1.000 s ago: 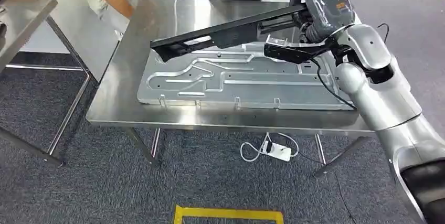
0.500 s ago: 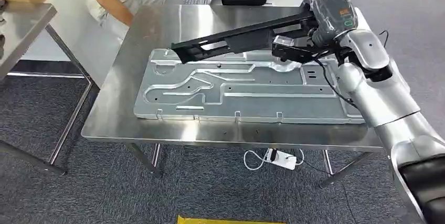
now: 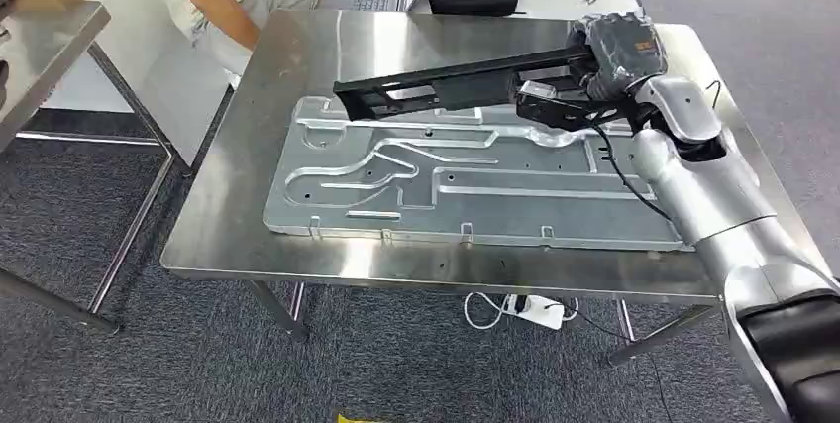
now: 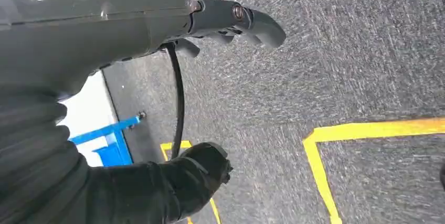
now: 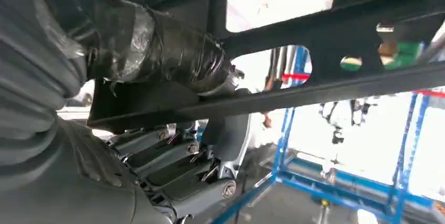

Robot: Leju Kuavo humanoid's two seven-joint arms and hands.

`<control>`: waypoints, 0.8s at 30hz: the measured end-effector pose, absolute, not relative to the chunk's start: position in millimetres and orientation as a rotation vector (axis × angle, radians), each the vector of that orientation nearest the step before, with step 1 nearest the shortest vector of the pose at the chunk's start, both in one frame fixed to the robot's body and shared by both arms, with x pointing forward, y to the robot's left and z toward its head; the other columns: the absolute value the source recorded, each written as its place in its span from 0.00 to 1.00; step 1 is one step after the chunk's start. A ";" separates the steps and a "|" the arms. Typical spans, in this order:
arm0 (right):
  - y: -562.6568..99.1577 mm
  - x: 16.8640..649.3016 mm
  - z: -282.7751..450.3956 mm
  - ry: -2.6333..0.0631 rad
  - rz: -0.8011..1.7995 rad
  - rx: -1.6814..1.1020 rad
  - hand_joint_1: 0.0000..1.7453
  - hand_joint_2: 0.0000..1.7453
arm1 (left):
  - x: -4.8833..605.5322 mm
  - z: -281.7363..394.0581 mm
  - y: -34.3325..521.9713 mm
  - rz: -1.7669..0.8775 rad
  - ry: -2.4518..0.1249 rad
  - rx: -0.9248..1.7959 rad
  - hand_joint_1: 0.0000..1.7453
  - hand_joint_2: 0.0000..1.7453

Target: Take the parts from the cabinet and place them on the table.

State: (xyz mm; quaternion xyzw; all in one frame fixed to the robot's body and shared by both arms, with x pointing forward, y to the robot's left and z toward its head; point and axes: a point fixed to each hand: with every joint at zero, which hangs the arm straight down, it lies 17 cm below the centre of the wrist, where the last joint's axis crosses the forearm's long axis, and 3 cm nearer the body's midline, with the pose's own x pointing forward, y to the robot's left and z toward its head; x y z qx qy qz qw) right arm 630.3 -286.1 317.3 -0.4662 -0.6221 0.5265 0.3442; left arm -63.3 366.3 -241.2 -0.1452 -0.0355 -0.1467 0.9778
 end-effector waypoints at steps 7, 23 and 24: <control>-305.7 635.5 291.6 -1.538 1.359 -1.186 1.00 1.00 | -62.2 -241.7 363.3 -0.289 -0.070 -0.296 0.00 1.00; -320.7 636.5 265.7 -1.474 1.358 -1.158 0.00 0.00 | -61.0 -241.9 362.9 -0.276 -0.073 -0.294 0.00 0.00; -320.6 636.6 265.5 -1.474 1.357 -1.157 0.00 0.00 | -60.9 -241.9 362.7 -0.277 -0.073 -0.294 0.00 0.00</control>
